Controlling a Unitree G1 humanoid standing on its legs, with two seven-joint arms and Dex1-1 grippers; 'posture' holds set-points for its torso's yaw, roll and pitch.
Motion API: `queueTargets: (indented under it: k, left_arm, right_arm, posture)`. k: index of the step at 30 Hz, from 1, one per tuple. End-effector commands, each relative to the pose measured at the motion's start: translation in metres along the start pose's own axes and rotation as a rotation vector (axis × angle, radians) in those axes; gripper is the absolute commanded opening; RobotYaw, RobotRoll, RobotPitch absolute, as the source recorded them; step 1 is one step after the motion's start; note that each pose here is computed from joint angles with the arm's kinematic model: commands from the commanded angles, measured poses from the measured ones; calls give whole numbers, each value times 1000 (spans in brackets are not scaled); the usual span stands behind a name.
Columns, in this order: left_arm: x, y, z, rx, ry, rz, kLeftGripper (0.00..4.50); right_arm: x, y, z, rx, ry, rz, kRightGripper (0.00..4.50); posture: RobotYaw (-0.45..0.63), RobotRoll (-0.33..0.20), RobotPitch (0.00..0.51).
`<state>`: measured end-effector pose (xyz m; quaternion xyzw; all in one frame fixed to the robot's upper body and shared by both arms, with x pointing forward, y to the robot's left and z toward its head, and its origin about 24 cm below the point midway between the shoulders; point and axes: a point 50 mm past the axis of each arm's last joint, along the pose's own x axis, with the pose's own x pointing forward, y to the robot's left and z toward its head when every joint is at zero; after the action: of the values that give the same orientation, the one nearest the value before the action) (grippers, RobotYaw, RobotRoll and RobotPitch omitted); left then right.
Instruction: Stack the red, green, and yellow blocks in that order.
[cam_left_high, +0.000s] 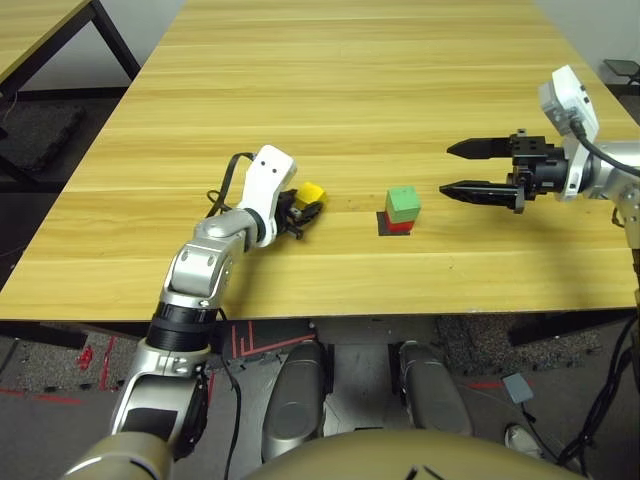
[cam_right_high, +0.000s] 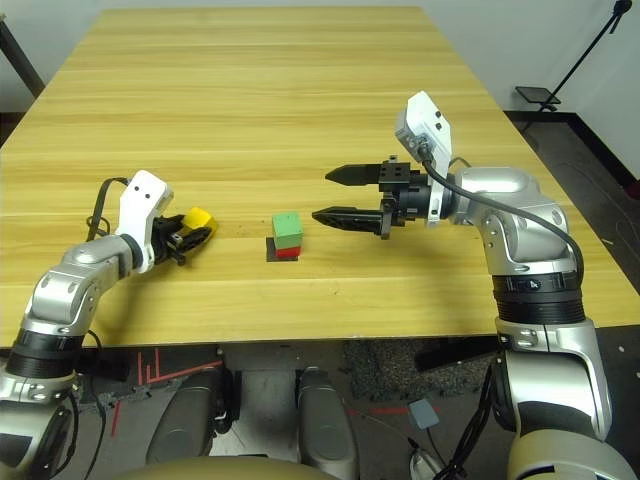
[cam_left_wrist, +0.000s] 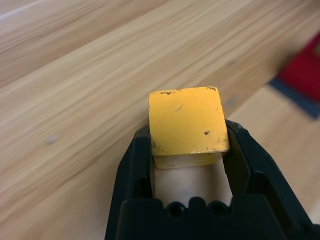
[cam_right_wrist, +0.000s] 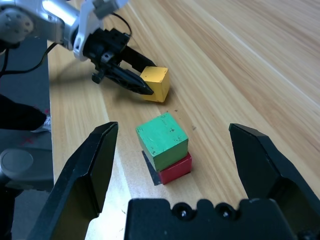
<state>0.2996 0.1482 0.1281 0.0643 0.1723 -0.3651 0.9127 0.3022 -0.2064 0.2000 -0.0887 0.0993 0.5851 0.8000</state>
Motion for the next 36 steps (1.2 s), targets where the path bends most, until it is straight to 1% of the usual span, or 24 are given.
queueTargets:
  k: [1,3,5,7,9,11,14,17,21,26,36]
  left_arm:
    - [-8,-15,41,125,-57,-187,2042]
    - [-11,-23,58,207,-86,-308,2042]
    - [-11,-28,67,257,-79,-397,2042]
    - [-8,-31,72,304,-69,-452,2042]
    - [-1,-35,75,388,-57,-494,2042]
    - [5,-38,75,425,-48,-524,2042]
    - [17,-48,75,441,-64,-578,2042]
    - [26,-50,73,438,-78,-598,2042]
    - [36,-43,70,394,-79,-588,2042]
    - [46,-35,69,393,-76,-578,2042]
    - [52,-28,65,391,-70,-560,2042]
  right_arm:
    - [-4,2,-5,17,23,14,4500]
    - [-6,2,-6,20,31,12,4500]
    - [-7,3,-8,22,35,11,4500]
    - [-8,4,-9,26,35,11,4500]
    - [-8,5,-9,31,36,5,4500]
    - [-9,5,-10,33,36,1,4500]
    - [-12,7,-11,40,40,-10,4500]
    - [-14,9,-12,43,43,-17,4500]
    - [-15,11,-12,48,45,-20,4500]
    - [-18,15,-13,62,48,-21,4500]
    - [-18,16,-15,72,46,-26,4500]
  posture:
    - [203,-110,95]
    - [200,-107,95]
    - [199,-106,94]
    - [192,-103,94]
    - [183,-103,93]
    - [174,-103,93]
    - [156,-105,91]
    - [141,-106,91]
    - [130,-108,92]
    - [120,-110,96]
    - [116,-109,105]
